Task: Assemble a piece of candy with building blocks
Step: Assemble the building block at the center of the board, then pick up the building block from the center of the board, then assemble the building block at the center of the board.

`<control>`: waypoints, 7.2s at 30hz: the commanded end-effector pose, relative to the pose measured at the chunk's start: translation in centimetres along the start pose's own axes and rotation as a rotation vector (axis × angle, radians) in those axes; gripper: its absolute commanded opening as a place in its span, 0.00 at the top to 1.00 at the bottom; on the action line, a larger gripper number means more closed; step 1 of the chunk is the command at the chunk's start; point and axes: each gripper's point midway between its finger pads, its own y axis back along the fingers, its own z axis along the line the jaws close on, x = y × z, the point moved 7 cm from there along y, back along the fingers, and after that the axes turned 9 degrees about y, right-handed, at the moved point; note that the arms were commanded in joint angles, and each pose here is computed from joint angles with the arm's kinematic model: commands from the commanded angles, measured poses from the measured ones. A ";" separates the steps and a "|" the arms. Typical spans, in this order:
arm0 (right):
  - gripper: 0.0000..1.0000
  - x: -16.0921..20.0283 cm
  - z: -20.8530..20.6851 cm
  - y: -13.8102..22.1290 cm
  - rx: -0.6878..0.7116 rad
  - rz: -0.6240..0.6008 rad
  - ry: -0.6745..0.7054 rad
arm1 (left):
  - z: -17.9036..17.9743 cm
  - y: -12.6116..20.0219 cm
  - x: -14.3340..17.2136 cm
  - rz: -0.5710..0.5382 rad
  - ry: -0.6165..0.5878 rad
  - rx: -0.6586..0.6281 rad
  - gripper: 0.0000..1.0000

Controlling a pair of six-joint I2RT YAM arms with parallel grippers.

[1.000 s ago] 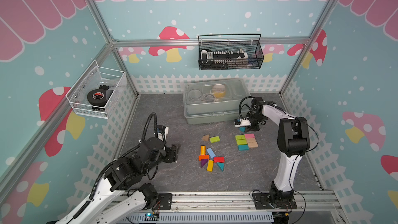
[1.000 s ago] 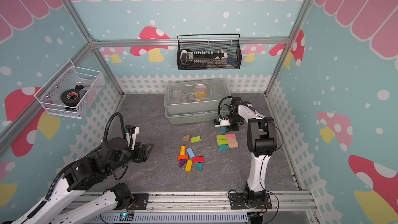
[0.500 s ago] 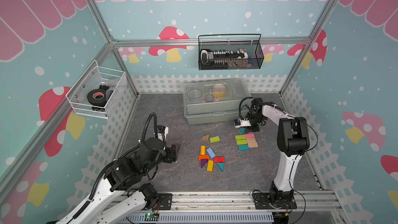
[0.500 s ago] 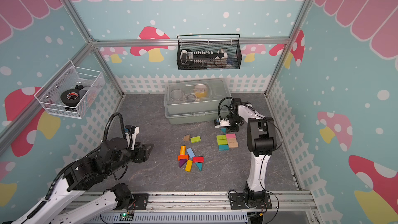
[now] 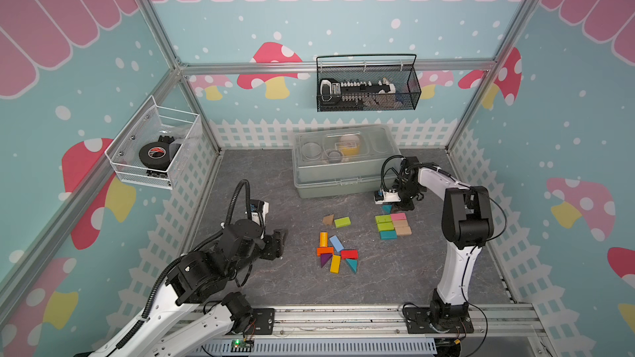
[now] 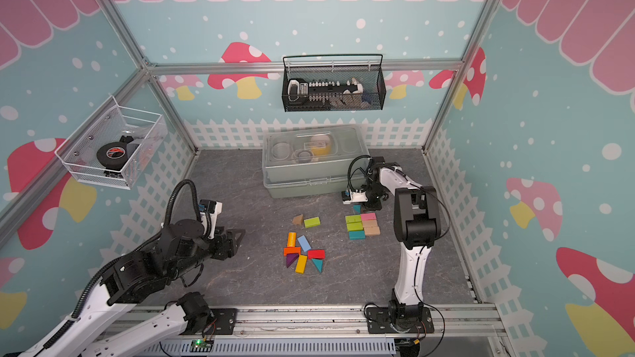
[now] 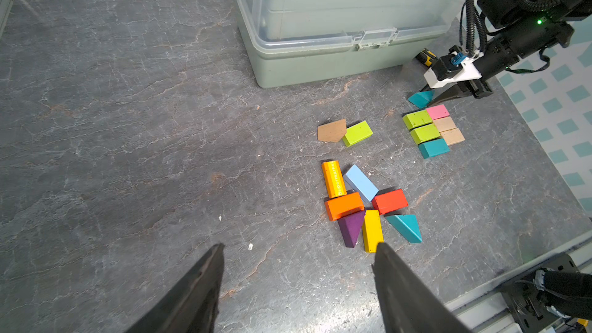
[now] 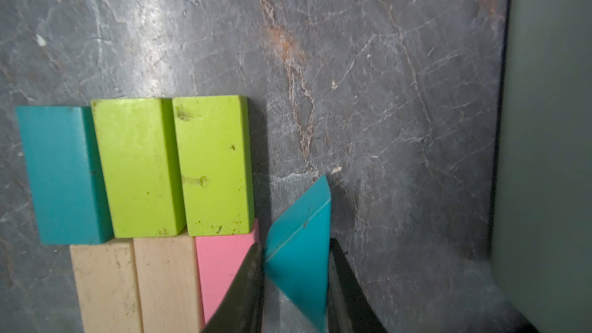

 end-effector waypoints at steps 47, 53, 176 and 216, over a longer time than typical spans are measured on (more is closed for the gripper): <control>0.52 -8.4 3.4 12.6 0.410 -0.627 -1.010 | 0.2 0.5 0.1 -0.022 -0.018 0.011 0.27; 0.53 -9.9 7.5 12.5 0.340 -0.620 -1.394 | 0.3 0.5 0.1 -0.025 -0.016 0.004 0.27; 0.99 -10.5 15.8 3.2 -0.013 0.272 -0.049 | 0.3 1.1 0.1 -0.042 -0.009 0.035 0.27; 1.00 -6.4 13.4 -0.8 -0.043 0.281 -0.036 | 0.3 1.5 0.2 -0.053 -0.017 0.047 0.27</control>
